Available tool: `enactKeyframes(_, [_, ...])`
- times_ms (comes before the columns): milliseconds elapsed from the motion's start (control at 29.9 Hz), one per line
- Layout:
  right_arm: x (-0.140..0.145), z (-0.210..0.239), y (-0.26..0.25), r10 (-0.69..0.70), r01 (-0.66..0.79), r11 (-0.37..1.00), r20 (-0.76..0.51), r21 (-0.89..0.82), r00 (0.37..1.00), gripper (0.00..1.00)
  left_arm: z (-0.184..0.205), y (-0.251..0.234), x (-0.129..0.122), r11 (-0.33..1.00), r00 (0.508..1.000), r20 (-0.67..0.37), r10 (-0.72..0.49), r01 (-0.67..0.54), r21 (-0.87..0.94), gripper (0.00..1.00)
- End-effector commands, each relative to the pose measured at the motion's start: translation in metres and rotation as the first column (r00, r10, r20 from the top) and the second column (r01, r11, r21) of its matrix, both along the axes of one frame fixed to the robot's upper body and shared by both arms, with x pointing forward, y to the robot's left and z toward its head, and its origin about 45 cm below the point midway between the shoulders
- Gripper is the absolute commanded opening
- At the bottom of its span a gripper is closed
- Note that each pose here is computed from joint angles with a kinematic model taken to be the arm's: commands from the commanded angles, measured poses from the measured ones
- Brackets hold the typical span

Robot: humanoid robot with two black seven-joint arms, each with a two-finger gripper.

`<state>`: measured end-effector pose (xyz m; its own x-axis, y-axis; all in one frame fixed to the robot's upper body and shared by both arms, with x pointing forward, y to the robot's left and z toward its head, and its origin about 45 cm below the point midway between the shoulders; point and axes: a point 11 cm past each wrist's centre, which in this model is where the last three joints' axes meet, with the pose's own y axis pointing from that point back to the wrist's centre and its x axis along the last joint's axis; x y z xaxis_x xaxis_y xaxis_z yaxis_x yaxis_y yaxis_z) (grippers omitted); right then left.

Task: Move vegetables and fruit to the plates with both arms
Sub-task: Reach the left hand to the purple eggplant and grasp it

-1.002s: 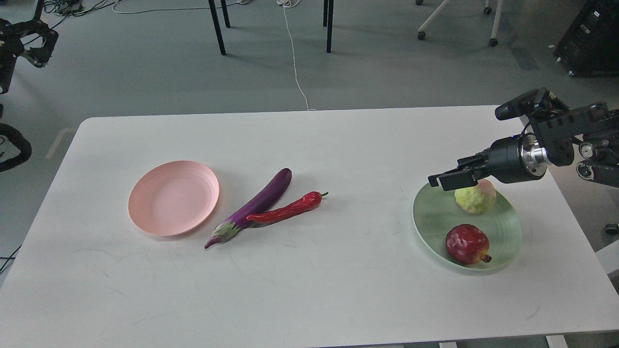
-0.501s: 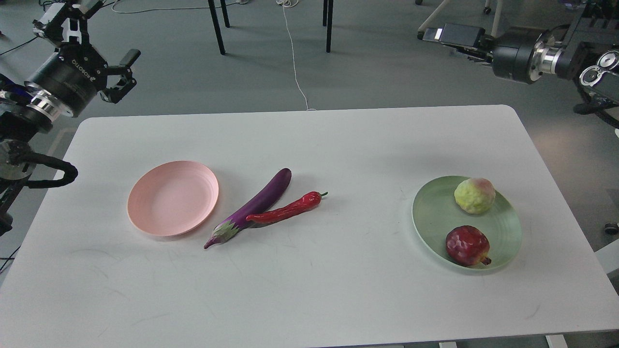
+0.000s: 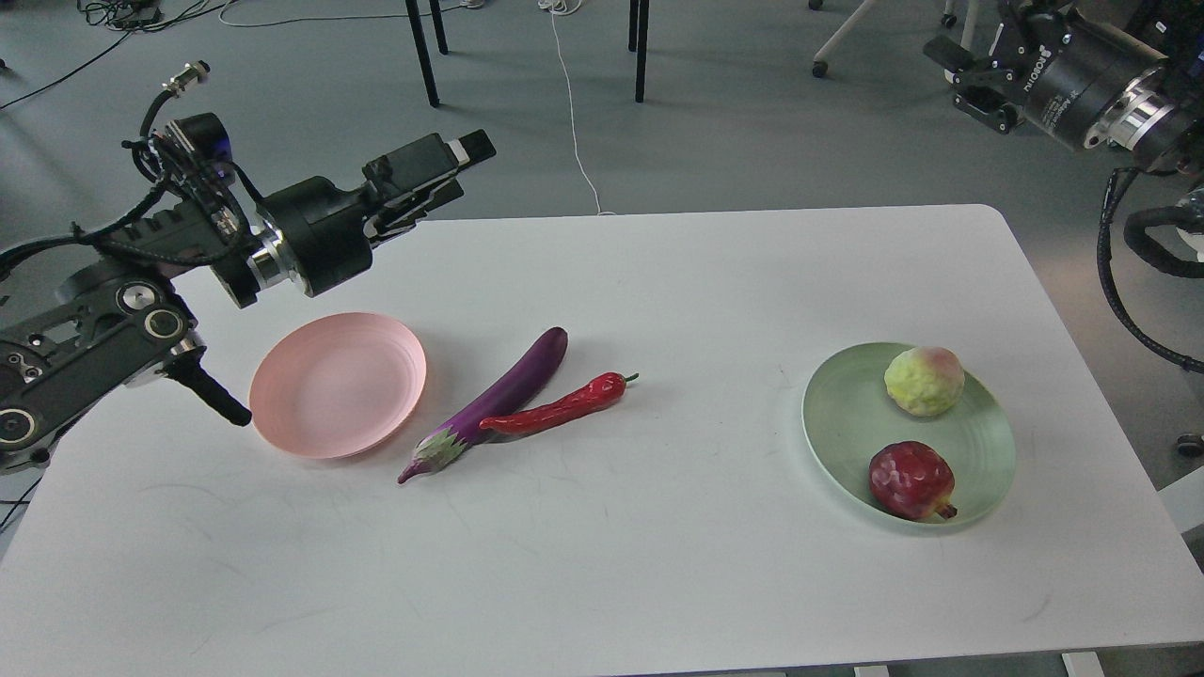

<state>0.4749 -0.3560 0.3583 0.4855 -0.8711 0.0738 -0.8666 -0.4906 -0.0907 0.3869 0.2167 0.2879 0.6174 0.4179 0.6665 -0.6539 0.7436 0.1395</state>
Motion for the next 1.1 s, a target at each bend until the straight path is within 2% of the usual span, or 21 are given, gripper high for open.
enactKeyframes(0, [-0.008, -0.014, -0.02, -0.051, 0.058, 0.985, -0.046, 0.166, 0.998, 0.99, -0.021, -0.021, -0.009, 0.982, 0.992, 0.092, -0.087, 0.07, 0.173, 0.95])
enactKeyframes(234, [-0.037, -0.058, -0.075, -0.212, 0.245, 0.885, -0.125, 0.397, 0.969, 0.99, -0.06, -0.048, -0.031, 0.929, 0.972, 0.073, -0.223, 0.19, 0.316, 0.94])
enactKeyframes(468, [-0.076, -0.106, -0.112, -0.309, 0.372, 0.807, -0.21, 0.458, 0.928, 0.99, -0.1, -0.053, -0.032, 0.776, 0.926, 0.143, -0.35, 0.201, 0.598, 0.91])
enactKeyframes(568, [-0.085, -0.116, -0.118, -0.319, 0.393, 0.803, -0.234, 0.449, 0.918, 0.99, -0.119, -0.035, -0.022, 0.724, 0.936, 0.123, -0.329, 0.166, 0.669, 0.91])
enactKeyframes(735, [-0.09, -0.113, -0.128, -0.338, 0.407, 0.806, -0.231, 0.43, 0.913, 0.99, -0.146, -0.026, -0.009, 0.71, 0.958, 0.097, -0.269, 0.13, 0.692, 0.81])
enactKeyframes(1069, [-0.091, -0.112, -0.126, -0.329, 0.4, 0.809, -0.232, 0.43, 0.915, 0.99, -0.172, -0.006, -0.01, 0.668, 0.969, 0.06, -0.239, 0.119, 0.735, 0.71])
